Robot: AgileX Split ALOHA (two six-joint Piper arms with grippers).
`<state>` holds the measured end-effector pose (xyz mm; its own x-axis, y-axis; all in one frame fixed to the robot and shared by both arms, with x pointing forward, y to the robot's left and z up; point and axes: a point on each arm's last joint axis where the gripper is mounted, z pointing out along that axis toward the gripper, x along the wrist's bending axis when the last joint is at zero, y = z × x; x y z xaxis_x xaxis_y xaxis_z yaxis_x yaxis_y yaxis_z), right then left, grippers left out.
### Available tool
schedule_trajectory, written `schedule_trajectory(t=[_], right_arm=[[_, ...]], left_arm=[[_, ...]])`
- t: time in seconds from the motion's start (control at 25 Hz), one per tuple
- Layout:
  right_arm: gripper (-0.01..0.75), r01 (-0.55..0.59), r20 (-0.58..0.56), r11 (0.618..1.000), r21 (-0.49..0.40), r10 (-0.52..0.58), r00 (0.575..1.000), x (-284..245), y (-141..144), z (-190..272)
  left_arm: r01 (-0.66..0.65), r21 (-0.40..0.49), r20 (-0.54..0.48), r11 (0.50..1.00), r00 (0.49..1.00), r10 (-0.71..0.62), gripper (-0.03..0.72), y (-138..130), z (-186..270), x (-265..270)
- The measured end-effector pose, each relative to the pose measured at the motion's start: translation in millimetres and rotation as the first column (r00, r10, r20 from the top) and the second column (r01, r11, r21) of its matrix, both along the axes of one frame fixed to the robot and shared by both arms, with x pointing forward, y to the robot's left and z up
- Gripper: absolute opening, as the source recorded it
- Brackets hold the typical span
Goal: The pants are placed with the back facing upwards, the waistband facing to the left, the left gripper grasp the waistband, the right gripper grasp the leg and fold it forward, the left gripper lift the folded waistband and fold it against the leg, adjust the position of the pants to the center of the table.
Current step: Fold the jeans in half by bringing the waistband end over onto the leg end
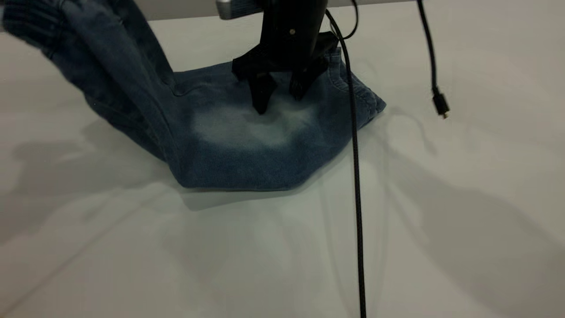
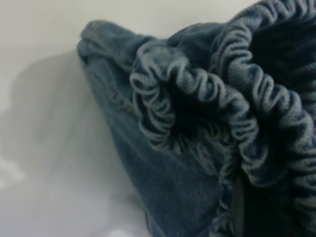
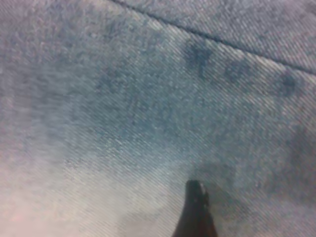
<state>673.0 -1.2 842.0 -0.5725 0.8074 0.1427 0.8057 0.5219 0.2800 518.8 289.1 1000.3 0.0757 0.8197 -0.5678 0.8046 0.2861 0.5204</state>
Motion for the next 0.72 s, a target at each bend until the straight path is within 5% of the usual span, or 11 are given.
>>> schedule_trajectory(t=[0.28, 0.56, 0.72], right_arm=[[0.476, -0.005, -0.049, 0.996, 0.093, 0.010, 0.999, -14.2, 23.0, -1.7], [0.476, -0.035, -0.105, 0.998, 0.059, 0.041, 0.994, -19.4, 18.4, 6.4], [0.476, -0.042, -0.034, 0.997, 0.064, 0.044, 0.998, -13.7, 14.5, 34.9]], left_arm=[[0.079, 0.042, 0.092, 0.996, 0.992, -0.083, 0.183, -37.6, 18.2, 13.8], [0.091, 0.097, 0.161, 0.991, 0.981, -0.106, 0.183, -73.9, 22.8, 15.5], [0.093, 0.102, 0.165, 0.990, 0.980, -0.109, 0.183, -76.3, 22.9, 15.2]])
